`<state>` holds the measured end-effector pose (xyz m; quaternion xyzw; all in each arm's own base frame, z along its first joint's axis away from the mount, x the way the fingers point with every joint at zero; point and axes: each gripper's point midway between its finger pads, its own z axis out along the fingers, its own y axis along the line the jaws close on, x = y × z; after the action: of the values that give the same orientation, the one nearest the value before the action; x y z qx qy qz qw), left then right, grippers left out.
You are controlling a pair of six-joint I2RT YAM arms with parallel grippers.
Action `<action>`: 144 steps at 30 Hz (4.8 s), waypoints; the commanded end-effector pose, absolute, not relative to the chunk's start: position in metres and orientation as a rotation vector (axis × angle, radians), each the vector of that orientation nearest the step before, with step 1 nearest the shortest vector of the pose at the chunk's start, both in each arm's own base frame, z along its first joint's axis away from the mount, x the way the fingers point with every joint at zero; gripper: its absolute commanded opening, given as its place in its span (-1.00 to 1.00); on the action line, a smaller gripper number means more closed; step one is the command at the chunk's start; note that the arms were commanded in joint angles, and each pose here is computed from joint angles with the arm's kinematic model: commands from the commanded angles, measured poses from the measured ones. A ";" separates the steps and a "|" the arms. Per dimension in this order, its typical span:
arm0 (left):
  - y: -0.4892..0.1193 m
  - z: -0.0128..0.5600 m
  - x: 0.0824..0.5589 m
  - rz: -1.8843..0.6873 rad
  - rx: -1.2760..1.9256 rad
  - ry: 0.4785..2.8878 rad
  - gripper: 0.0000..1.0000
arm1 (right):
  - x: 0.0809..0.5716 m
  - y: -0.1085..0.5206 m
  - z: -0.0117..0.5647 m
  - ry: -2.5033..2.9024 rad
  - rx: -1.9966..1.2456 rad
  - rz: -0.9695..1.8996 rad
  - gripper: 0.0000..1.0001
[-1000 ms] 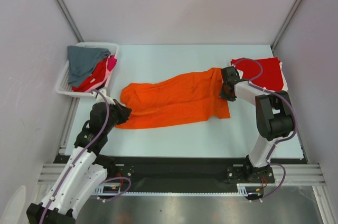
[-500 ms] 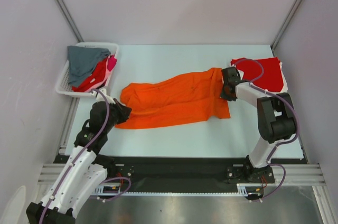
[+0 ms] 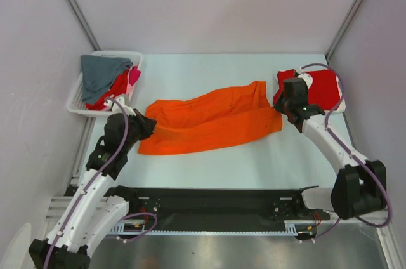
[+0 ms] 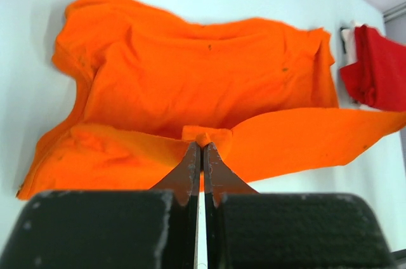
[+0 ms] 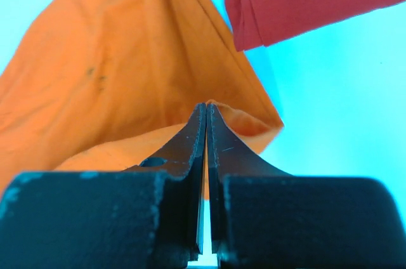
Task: Fold and stack the t-shirts
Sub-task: Flatten the tshirt out
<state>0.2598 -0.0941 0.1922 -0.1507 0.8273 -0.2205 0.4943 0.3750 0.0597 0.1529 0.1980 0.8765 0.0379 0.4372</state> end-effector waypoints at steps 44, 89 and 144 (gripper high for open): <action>-0.104 0.197 0.242 -0.644 -0.309 1.944 -0.99 | 0.197 0.081 0.028 2.554 0.746 0.120 -0.02; -0.037 0.607 0.149 -0.534 -0.166 1.014 -0.99 | 0.212 0.100 0.538 1.403 0.084 0.807 -1.00; -0.101 0.603 0.508 -0.863 0.012 1.059 -0.99 | 0.521 0.065 0.434 1.563 0.341 1.235 -1.00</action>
<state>0.4798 -0.0921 0.6597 0.0013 0.4324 -0.3902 0.8129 0.5094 0.0448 0.4749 0.1592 0.6355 0.4768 0.5860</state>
